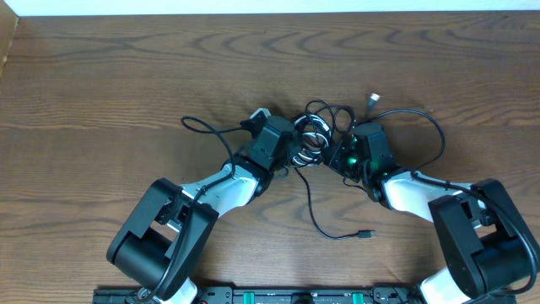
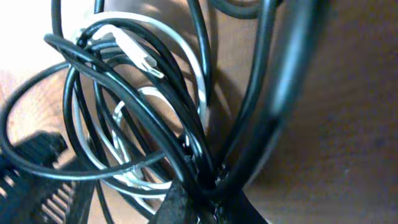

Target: Untangle cables

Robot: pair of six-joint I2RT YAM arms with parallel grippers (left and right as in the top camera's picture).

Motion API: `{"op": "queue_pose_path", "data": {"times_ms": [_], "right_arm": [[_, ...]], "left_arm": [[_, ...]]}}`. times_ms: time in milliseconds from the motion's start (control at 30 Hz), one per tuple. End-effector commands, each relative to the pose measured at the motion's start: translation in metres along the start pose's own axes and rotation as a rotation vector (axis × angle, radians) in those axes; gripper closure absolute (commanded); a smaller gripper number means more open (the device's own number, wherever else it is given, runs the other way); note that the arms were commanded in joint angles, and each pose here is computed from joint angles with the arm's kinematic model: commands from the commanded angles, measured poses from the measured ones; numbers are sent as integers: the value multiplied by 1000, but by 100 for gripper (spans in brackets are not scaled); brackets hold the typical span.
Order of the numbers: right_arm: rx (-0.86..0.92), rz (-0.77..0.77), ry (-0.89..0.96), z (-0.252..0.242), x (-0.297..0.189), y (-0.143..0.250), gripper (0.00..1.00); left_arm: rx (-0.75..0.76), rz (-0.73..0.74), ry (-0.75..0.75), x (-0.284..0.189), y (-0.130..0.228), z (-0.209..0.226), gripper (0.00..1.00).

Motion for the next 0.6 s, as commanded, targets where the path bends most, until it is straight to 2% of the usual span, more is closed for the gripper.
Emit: {"op": "queue_pose_path", "data": {"times_ms": [0, 233, 567], "right_arm": [[130, 240, 78, -27, 0, 40, 99], [260, 468, 187, -52, -19, 69, 99], [193, 454, 168, -70, -29, 51, 99]], "left_arm": [[5, -30, 2, 3, -7, 2, 55], [-50, -32, 1, 3, -32, 12, 56], [59, 56, 60, -2, -61, 25, 56]]}}
Point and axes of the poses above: each gripper's point midway between its finger pads, its own x axis out along the fingers, its own z axis along the line the jaws close on, y = z × x, the point moved 7 cm from there along -x, back along the fingers, and after that the axes turned 2 degrees about -x, right-handed, at the moved point
